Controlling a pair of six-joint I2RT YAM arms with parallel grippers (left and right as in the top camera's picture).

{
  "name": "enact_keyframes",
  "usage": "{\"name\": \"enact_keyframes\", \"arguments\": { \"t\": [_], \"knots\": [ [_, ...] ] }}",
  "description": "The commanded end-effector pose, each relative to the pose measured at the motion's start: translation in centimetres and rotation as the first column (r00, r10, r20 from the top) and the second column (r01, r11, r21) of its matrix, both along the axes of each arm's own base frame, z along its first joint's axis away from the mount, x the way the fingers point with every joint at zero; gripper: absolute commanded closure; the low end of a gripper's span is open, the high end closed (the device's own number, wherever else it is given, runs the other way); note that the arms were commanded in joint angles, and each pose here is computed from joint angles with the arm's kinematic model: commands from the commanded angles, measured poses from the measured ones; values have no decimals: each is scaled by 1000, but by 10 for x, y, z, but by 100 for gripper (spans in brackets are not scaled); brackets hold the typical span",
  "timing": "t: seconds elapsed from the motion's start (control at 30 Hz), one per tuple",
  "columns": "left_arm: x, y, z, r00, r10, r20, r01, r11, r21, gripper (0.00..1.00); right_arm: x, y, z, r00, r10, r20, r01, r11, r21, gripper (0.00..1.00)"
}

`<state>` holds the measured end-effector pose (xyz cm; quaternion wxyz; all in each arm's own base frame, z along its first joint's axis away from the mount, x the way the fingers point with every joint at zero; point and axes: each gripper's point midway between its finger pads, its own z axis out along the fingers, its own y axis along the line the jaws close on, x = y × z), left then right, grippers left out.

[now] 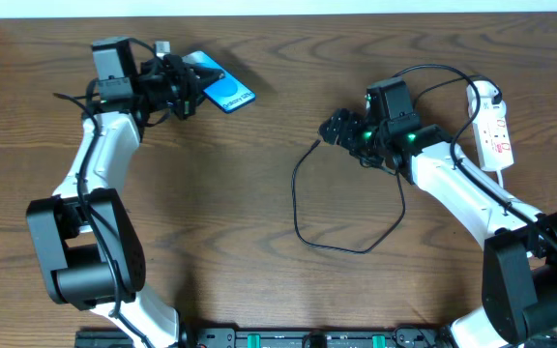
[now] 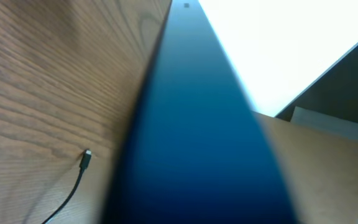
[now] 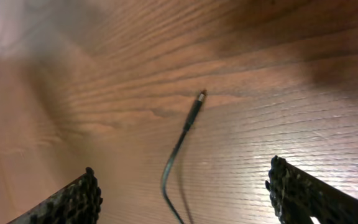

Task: Plug charger to phone and switch on socket
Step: 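Open the right gripper, release the phone, and move it toward the cable, then position the right gripper above the black cable's USB-C plug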

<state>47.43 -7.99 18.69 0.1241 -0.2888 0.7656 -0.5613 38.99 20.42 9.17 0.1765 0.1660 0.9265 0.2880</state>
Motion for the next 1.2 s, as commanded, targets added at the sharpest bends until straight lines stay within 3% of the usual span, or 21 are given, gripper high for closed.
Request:
{"name": "enact_keyframes", "arguments": {
  "t": [0.0, 0.4, 0.77, 1.17],
  "knots": [
    [-5, 1, 15, 997, -48, 64, 49, 999, -17, 93, -3, 3, 8, 995, 86, 53, -83, 995, -46, 14],
    [-9, 2, 9, 997, -58, 50, 58, 998, -3, 93, -17, 23, 5, 989, 137, 53, -133, 988, -74, 14],
    [-9, 2, 8, 997, -55, 47, 56, 998, -2, 93, -15, 31, -2, 1000, 18, -10, -18, 1000, -12, 41],
    [-9, 2, 8, 997, -56, 48, 56, 998, -2, 93, -17, 51, -17, 998, 57, -9, -57, 998, -9, 43]
  ]
}}
